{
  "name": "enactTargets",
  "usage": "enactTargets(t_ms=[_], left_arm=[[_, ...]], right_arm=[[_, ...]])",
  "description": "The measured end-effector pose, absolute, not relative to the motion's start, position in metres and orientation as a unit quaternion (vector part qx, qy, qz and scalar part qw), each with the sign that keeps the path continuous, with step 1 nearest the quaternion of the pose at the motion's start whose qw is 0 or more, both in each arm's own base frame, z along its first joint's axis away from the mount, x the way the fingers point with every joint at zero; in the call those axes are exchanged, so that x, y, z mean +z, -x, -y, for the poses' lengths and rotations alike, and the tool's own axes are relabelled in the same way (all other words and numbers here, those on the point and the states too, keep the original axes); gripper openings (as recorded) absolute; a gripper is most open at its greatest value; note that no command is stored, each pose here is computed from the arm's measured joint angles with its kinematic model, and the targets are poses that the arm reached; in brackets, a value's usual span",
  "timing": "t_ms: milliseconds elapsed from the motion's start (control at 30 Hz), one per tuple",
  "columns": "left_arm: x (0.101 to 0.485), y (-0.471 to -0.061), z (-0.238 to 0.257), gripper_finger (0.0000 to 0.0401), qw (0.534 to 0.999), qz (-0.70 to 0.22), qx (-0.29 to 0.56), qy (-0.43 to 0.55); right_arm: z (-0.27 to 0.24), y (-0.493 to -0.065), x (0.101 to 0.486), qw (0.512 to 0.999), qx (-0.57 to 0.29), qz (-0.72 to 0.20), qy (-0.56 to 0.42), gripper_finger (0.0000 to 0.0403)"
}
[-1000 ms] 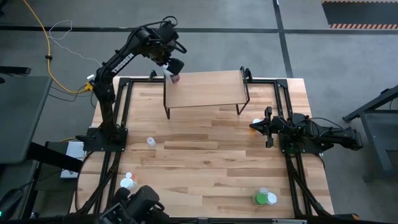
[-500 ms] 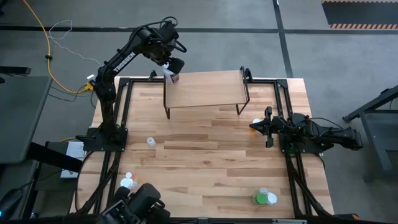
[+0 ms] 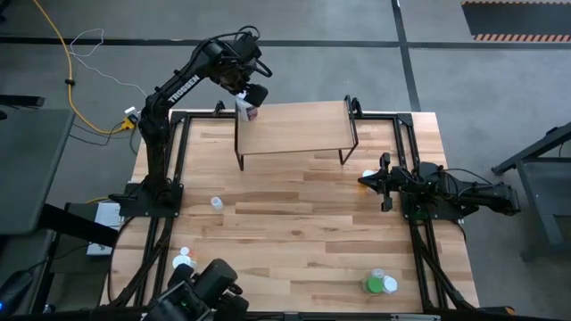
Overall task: Pick and place medicine bottles onto shelf by color
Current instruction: Put the white purple pill bottle on the shelf
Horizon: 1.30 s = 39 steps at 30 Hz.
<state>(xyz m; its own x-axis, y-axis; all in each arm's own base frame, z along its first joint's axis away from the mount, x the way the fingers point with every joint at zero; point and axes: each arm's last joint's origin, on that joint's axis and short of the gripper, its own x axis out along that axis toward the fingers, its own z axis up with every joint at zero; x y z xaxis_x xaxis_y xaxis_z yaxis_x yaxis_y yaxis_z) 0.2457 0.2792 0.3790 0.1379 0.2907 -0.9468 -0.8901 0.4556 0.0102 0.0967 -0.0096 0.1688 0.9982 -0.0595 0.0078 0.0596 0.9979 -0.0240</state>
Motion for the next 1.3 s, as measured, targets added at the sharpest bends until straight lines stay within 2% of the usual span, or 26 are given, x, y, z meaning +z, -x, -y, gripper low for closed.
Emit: enactTargets(t_ms=[567,800,1300], left_arm=[[0.3795,-0.2465,-0.2802,0.0244,0.699,-0.496,0.425,0.293],[0.3786,-0.2468,-0.2808,0.0264,0.701,-0.502,0.421,0.281],[0.3787,-0.2475,-0.2814,0.0266,0.709,-0.506,0.411,0.269]], right_arm=[[0.0096,-0.0967,0.1688,0.999,-0.030,0.004,0.012,0.0000],[0.0096,-0.0967,0.1688,0.999,-0.030,0.004,0.012,0.0000],[0.0096,-0.0967,0.1688,0.999,-0.030,0.004,0.012,0.0000]])
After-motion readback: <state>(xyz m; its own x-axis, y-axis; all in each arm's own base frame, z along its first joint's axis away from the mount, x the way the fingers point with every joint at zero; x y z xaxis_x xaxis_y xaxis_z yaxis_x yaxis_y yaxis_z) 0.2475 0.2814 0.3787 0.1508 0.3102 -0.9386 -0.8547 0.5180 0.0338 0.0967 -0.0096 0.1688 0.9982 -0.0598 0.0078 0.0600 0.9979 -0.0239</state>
